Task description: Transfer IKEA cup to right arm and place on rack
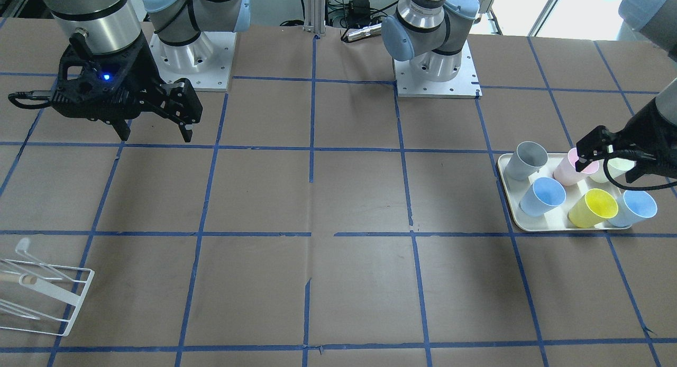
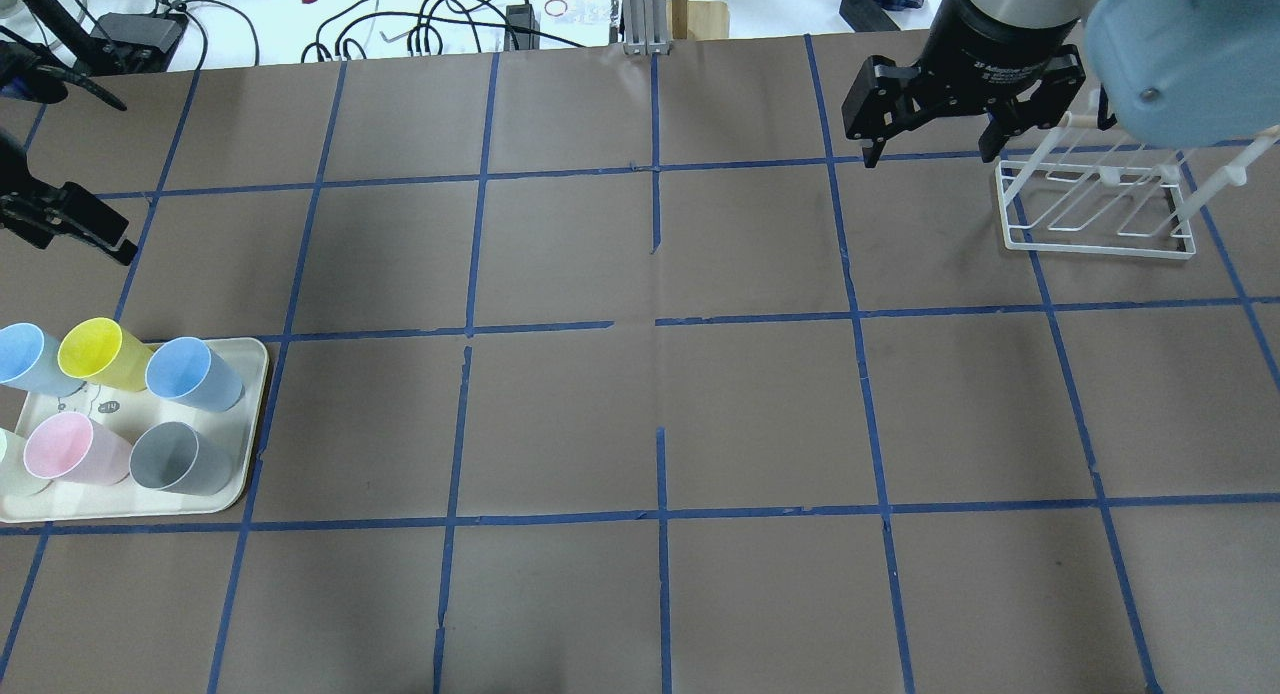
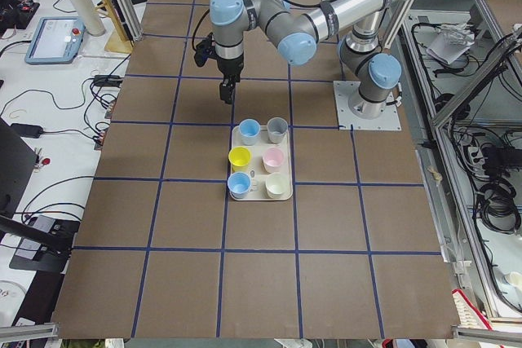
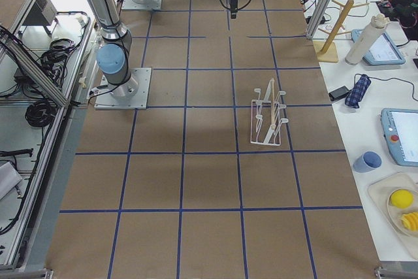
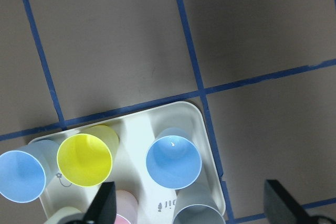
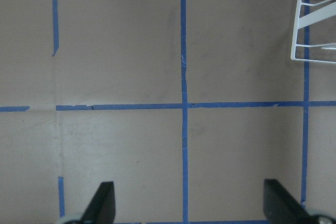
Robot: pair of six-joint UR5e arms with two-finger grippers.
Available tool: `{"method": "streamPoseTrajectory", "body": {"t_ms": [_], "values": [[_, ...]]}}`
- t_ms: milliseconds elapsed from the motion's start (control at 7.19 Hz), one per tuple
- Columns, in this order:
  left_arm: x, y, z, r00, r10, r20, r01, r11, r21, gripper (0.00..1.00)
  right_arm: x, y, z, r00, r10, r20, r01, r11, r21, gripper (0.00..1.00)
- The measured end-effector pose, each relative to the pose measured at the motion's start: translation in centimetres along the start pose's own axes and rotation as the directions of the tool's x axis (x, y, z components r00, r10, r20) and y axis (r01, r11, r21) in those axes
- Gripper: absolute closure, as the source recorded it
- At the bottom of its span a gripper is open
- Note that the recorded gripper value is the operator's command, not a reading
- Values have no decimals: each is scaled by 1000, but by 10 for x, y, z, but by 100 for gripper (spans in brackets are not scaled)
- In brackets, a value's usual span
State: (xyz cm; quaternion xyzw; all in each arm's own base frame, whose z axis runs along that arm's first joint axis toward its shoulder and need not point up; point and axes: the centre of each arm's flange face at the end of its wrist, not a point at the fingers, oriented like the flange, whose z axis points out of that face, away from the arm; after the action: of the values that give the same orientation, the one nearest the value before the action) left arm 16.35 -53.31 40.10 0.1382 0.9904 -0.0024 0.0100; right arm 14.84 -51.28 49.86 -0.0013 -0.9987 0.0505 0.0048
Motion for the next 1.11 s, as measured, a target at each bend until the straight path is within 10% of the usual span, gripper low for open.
{"method": "streamPoseTrajectory", "body": {"t_ms": [417, 1113], "values": [[-23, 7, 77, 993, 106, 49, -107, 994, 34, 0, 3, -1, -3, 1000, 3, 0, -3, 1000, 5, 0], [-40, 28, 141, 985, 166, -38, -166, 986, -6, 1, 6, -2, -3, 1000, 9, 0, -9, 1000, 11, 1]]}}
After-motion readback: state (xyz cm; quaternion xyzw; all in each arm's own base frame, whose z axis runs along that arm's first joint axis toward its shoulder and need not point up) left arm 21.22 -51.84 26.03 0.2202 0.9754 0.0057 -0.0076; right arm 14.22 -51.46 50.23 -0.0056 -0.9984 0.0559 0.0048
